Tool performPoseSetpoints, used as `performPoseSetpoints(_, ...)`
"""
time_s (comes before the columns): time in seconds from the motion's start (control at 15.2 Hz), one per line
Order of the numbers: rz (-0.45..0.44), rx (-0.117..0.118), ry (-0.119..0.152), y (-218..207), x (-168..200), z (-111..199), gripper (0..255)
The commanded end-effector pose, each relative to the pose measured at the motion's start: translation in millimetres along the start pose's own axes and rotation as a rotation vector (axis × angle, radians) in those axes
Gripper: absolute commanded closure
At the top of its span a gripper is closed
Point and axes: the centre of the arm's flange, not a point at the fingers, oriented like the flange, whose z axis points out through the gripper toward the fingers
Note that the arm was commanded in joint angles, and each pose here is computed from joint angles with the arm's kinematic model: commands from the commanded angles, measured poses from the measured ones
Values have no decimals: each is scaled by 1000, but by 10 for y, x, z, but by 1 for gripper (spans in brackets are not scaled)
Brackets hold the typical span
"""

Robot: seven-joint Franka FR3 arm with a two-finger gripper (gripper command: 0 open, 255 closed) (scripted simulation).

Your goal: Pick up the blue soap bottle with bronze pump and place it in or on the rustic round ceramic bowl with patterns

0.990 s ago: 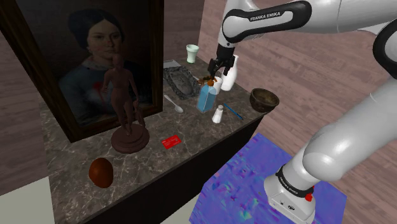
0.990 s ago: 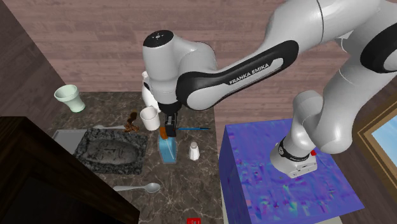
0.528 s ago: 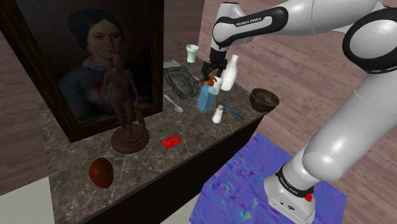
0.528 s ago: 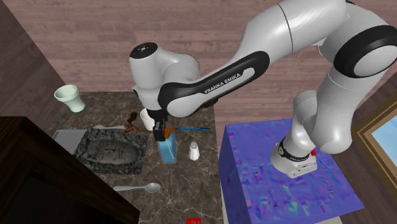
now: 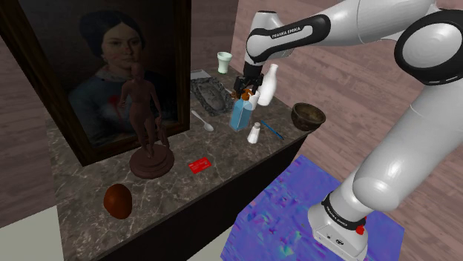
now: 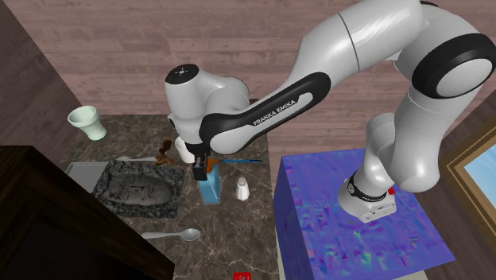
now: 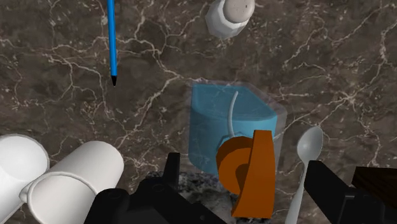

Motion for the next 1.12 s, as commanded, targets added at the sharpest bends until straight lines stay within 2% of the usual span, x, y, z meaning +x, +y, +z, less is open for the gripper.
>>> performPoseSetpoints(0.0, 0, 0, 0, 0, 0, 2, 0)
performPoseSetpoints(0.13, 0, 0, 0, 0, 0, 1, 0)
performPoseSetpoints(0.2, 0, 0, 0, 0, 0, 1, 255)
performPoseSetpoints(0.79, 0, 0, 0, 0, 0, 2, 255)
performPoseSetpoints(1.06, 0, 0, 0, 1, 2, -210, 255)
